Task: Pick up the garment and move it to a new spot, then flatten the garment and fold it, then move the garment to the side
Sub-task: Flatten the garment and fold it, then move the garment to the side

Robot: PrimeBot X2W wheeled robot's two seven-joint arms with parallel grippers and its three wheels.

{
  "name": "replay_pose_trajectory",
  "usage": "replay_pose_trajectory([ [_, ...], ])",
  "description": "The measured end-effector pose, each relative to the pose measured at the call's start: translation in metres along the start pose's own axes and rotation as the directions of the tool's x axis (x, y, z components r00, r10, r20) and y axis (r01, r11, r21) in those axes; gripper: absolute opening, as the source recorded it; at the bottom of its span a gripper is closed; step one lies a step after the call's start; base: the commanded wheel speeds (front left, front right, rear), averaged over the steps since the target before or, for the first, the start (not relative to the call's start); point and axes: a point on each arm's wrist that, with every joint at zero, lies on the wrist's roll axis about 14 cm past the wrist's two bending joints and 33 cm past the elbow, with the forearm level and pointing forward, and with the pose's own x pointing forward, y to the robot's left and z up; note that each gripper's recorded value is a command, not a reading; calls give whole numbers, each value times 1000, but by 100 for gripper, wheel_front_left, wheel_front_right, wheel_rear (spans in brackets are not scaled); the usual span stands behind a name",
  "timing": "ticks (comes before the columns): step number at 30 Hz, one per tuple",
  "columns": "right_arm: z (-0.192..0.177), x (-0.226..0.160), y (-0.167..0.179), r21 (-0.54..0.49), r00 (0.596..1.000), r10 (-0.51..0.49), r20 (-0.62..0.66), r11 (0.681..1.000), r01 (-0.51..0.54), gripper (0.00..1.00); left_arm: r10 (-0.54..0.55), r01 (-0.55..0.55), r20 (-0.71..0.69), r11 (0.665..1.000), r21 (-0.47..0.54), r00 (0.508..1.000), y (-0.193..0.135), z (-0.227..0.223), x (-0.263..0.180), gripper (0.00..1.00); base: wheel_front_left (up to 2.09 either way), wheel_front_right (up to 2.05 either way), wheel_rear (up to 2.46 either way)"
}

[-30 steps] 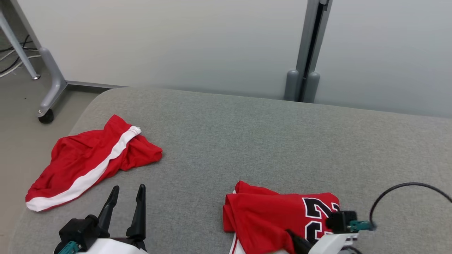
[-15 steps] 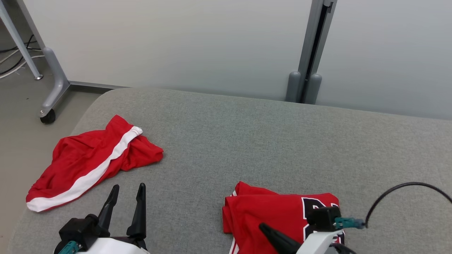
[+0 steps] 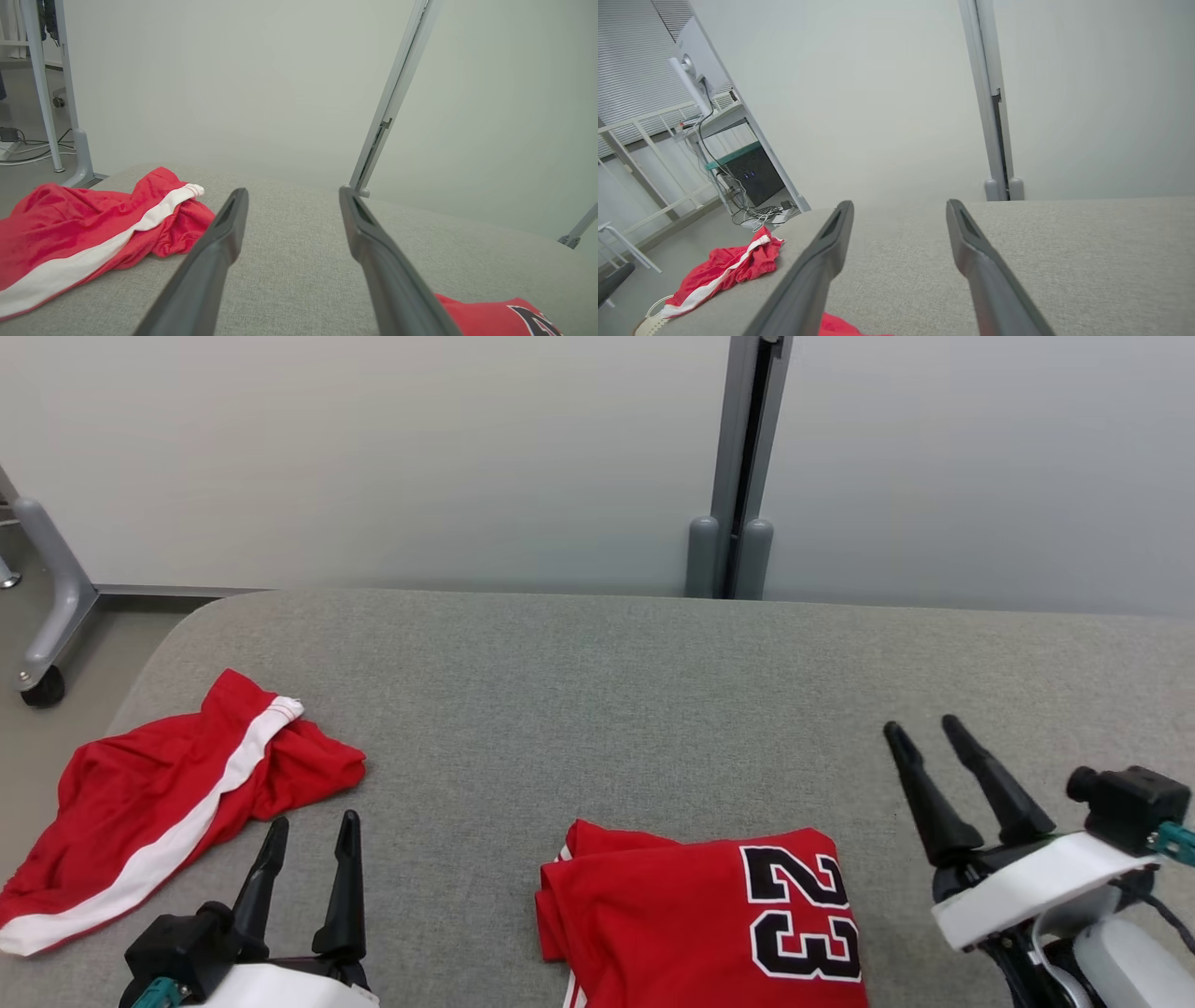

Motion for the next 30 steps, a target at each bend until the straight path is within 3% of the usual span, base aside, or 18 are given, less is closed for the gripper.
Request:
replay_pose_trajectory([
  [8, 13, -42, -60, -70, 965, -236, 114, 967, 245, 100, -17, 17, 17, 1000, 16, 1000, -7, 3, 5, 100, 0, 0, 0],
  [12, 14, -58, -71, -110, 946, -296, 135, 944, 311, 100, -17, 16, 22, 999, 43, 1000, -7, 3, 5, 100, 0, 0, 0],
  [30, 2, -52, -61, -153, 955, -280, 94, 944, 292, 100, -19, 15, 39, 996, 91, 999, -9, 4, 7, 100, 0, 0, 0],
])
